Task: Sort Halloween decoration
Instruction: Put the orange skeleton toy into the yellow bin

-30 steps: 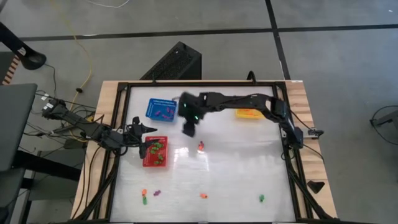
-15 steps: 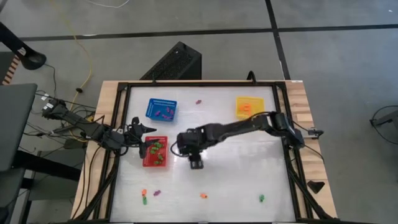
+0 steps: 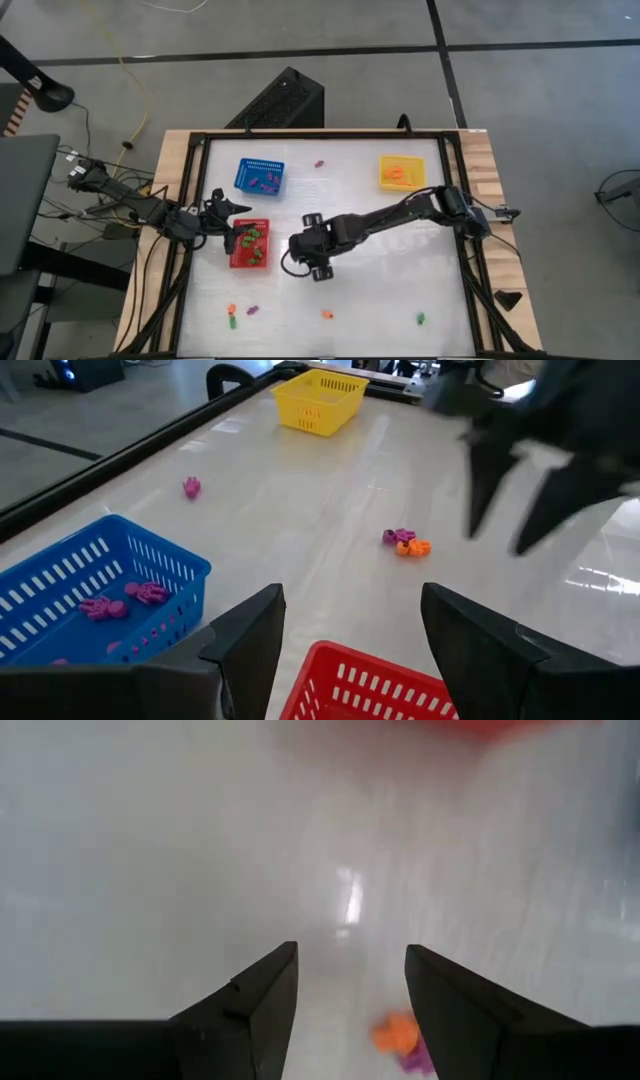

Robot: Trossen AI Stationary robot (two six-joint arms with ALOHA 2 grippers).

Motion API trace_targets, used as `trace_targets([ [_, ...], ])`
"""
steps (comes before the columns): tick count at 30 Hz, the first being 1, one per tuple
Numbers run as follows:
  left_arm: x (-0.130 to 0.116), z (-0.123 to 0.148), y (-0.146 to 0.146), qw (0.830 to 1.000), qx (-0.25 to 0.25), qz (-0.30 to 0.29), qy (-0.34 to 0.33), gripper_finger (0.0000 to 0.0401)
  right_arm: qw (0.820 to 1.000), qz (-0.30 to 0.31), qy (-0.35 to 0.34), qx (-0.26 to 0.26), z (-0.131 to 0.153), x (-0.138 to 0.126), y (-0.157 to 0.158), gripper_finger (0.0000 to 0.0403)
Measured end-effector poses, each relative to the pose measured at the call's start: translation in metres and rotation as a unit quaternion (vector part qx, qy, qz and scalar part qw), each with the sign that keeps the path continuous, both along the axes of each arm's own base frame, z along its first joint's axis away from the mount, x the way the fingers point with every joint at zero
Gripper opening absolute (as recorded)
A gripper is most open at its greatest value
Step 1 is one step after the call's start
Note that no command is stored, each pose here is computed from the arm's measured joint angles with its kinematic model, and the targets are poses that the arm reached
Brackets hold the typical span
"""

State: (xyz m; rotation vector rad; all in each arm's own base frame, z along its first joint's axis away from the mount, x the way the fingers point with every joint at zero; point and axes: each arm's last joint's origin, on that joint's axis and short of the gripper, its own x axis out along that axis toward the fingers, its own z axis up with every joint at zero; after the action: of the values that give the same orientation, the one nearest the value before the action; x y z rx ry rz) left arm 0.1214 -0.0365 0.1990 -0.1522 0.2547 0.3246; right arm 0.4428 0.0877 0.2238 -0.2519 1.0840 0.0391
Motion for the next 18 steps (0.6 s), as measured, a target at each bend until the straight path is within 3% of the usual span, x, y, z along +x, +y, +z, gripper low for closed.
trace_targets([
  [8, 0.0, 0.0, 0.0, 1.0, 0.003, -0.001, 0.001, 0.0226, 0.998, -0.054, 0.034, 0.0, -0.033, -0.004, -0.04, 0.0228],
  [18, 0.0, 0.0, 0.0, 1.0, 0.009, -0.003, 0.003, 0.0226, 0.996, -0.069, 0.048, 0.041, -0.042, -0.006, -0.063, 0.024],
])
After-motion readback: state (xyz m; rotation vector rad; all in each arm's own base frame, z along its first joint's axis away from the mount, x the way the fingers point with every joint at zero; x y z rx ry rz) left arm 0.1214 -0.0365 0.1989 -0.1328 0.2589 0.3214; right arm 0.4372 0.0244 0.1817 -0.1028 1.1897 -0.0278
